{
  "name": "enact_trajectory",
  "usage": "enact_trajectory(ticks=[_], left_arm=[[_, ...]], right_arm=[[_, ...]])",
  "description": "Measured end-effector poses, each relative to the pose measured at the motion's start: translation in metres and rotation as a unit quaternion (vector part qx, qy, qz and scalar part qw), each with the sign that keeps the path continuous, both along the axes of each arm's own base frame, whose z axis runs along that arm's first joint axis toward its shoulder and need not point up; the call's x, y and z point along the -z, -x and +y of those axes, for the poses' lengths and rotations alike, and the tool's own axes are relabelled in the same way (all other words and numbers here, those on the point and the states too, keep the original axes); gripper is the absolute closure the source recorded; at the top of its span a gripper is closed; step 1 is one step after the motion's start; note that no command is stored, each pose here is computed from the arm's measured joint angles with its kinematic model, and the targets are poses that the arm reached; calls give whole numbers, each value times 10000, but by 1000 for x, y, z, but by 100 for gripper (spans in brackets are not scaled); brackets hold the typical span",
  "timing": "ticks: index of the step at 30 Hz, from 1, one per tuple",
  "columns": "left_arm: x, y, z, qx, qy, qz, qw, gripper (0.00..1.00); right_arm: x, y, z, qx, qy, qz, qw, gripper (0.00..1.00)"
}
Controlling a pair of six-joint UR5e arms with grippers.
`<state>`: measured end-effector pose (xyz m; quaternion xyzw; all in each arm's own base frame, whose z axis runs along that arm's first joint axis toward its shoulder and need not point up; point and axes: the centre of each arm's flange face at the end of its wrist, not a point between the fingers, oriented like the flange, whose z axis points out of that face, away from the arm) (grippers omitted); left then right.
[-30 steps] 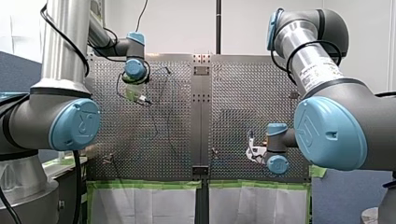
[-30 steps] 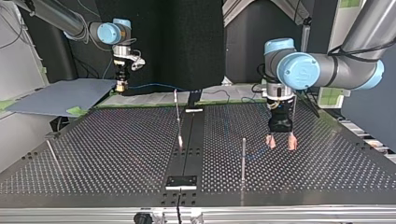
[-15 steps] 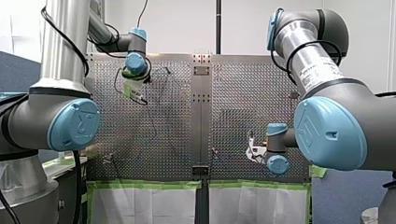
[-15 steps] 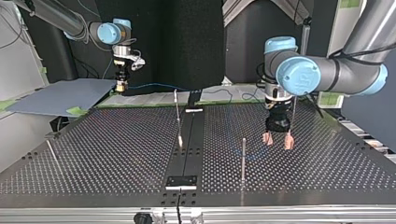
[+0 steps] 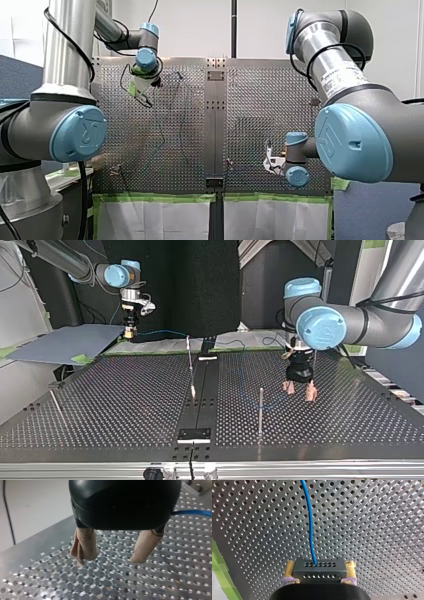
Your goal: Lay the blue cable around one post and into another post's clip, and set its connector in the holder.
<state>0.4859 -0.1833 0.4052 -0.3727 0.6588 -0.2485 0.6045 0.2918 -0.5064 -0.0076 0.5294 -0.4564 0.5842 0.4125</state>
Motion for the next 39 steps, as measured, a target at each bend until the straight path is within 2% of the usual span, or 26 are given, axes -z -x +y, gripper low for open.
enact_trajectory(ticks=[6,9,16,24,26,32,36,39], left_arm=[[4,8,-8,197,-310,284,9989,0],[4,9,-12,356,-431,316,9979,0],[2,6,-21,715,-668,175,9950,0],[-3,0,-29,1054,-758,-140,9914,0],[-3,1,-30,1063,-821,-140,9908,0],[-3,9,-29,940,-1145,78,9889,0],[-4,18,-28,824,-1410,250,9863,0],[-9,23,-27,739,-1569,266,9845,0]], right_arm=[[0,0,0,0,-2,1,10000,100],[0,0,0,0,-2,1,10000,100],[0,-2,1,-20,-1,0,10000,100],[0,-3,2,-30,0,0,10000,100],[0,-3,2,-30,5,-2,10000,100],[0,-3,2,-33,8,-3,10000,100],[0,-4,2,-34,7,-2,10000,100],[0,-4,2,-36,7,-2,10000,100]])
